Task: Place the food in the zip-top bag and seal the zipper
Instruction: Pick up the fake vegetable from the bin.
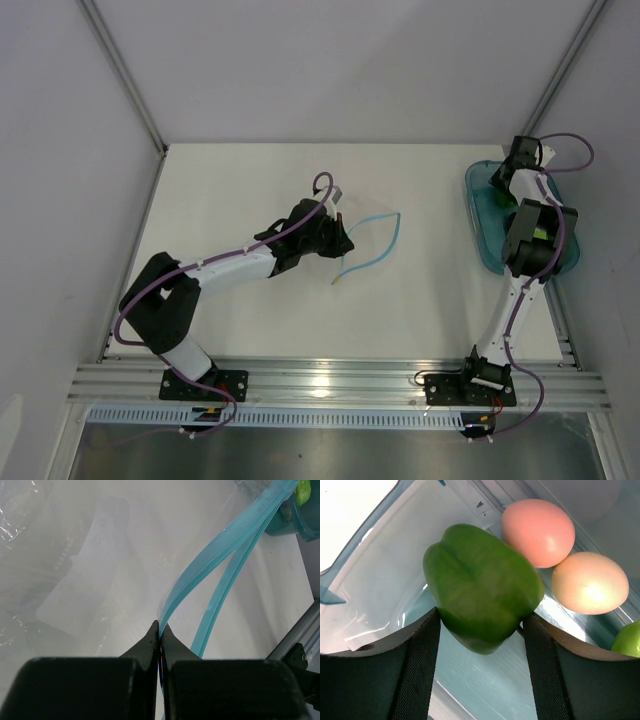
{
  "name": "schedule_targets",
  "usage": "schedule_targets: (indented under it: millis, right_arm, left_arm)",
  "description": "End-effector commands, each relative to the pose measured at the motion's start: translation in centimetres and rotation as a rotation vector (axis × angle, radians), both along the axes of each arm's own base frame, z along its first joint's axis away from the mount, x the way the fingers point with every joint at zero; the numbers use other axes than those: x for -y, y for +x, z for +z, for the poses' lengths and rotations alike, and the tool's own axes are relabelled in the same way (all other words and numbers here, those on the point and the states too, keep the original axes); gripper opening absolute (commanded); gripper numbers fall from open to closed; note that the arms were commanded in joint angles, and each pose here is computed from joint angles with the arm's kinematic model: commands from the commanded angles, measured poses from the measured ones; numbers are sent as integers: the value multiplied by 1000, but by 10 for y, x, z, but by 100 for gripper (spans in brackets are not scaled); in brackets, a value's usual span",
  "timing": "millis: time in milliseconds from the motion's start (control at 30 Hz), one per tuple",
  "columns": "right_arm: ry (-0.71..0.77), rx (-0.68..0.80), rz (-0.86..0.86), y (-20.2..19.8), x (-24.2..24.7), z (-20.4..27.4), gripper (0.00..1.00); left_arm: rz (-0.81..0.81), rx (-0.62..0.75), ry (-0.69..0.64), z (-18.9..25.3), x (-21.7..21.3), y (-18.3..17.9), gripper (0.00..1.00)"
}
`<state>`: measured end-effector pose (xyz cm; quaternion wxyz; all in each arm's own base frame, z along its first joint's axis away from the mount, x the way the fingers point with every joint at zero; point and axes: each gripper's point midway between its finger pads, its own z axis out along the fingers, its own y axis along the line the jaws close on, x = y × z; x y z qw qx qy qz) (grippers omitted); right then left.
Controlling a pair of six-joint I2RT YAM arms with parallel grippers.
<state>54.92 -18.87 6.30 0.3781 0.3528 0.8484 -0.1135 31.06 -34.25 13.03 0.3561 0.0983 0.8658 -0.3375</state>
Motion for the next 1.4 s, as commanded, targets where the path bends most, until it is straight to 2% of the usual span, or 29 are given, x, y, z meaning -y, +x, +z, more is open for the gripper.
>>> schedule_targets:
  millis: [0, 133, 167, 533, 800, 967, 1033, 1067, 1100, 1233, 1367]
  right_arm:
    - [44, -50, 1, -20, -7, -8, 25]
    - [53, -42, 8, -25, -11, -2, 1]
    - [52, -40, 9, -26, -11, 1, 0]
    - [31, -1, -9, -54, -27, 48, 0]
    - [29, 56, 29, -76, -62, 94, 0]
    - [84, 123, 78, -99, -92, 132, 0]
    - [136, 134, 152, -109, -121, 131, 0]
    - [140, 179, 182, -117, -132, 150, 0]
    - [167, 164, 224, -127, -147, 141, 0]
    - [186, 205, 415, -158, -211, 161, 0]
    - [212, 232, 557, -192, -251, 182, 0]
  left_arm:
    - [10, -9, -36, 3, 2, 0, 1]
    - [12, -12, -30, 3, 0, -2, 1]
    - [14, -11, -29, 4, 0, -2, 1]
    - [14, -11, -12, 9, -2, -5, 1]
    - [3, -32, -15, 24, -1, -9, 0]
    - [-19, -64, -28, 31, 3, -14, 1]
    - [-27, -69, -32, 34, 4, -16, 0]
    - [-27, -74, -31, 34, 4, -16, 1]
    - [-30, -83, -25, 32, 3, -18, 1]
    - [-24, -98, -19, 34, 2, -19, 1]
    - [-15, -104, 4, 38, 0, -17, 1]
